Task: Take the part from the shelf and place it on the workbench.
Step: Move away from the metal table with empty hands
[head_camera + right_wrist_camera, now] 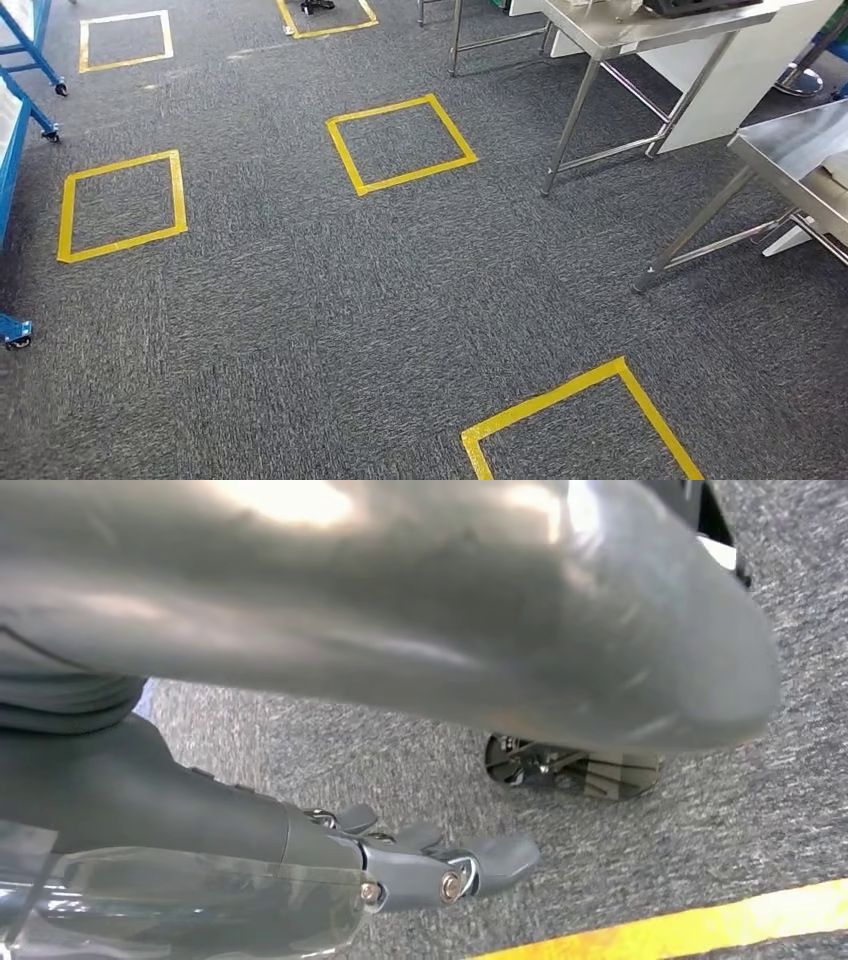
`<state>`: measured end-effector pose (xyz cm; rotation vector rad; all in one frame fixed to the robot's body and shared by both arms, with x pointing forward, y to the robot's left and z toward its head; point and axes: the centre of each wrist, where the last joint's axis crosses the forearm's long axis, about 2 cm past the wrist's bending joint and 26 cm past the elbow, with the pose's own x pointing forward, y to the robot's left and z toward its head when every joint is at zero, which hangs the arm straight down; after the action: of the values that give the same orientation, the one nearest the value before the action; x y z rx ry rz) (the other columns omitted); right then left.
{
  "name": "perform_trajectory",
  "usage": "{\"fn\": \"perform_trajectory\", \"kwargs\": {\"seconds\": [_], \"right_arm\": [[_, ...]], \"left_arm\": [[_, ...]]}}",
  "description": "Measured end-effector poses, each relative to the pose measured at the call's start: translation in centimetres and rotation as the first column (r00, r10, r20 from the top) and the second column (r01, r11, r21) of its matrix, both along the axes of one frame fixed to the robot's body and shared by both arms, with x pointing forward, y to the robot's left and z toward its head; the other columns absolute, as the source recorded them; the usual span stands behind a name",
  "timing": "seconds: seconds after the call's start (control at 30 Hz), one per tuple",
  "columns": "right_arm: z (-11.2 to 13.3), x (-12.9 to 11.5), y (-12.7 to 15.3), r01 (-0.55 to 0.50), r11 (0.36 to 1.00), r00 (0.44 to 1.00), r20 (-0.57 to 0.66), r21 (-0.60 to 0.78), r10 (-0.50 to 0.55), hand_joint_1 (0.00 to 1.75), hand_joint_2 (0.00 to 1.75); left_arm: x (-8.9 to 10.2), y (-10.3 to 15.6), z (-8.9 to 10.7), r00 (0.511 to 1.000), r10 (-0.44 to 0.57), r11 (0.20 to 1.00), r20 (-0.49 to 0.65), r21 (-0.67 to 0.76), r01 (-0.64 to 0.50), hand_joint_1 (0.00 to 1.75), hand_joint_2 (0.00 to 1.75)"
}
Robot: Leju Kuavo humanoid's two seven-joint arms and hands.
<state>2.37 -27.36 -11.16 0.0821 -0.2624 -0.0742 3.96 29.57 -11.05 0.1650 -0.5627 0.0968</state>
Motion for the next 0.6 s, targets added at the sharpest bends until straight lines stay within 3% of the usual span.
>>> {"fn": "perform_trajectory", "kwargs": {"seconds": [0.27, 0.6], "right_arm": [[-0.02, -0.28, 0.01, 0.038, 0.999, 0.998, 0.053, -0.009, -0.038, 0.0, 0.0], [0.01, -0.33, -0.11, 0.217, 0.966, 0.943, 0.227, 0.139, -0.244, 0.0, 0.0]], "left_arm": [[0.0, 0.0, 0.0, 1.0, 0.009, 1.0, 0.004, -0.001, -0.009, 0.0, 0.0], [-0.15, -0.14, -0.02, 1.0, 0.019, 1.0, 0.017, -0.01, -0.019, 0.0, 0.0]]}}
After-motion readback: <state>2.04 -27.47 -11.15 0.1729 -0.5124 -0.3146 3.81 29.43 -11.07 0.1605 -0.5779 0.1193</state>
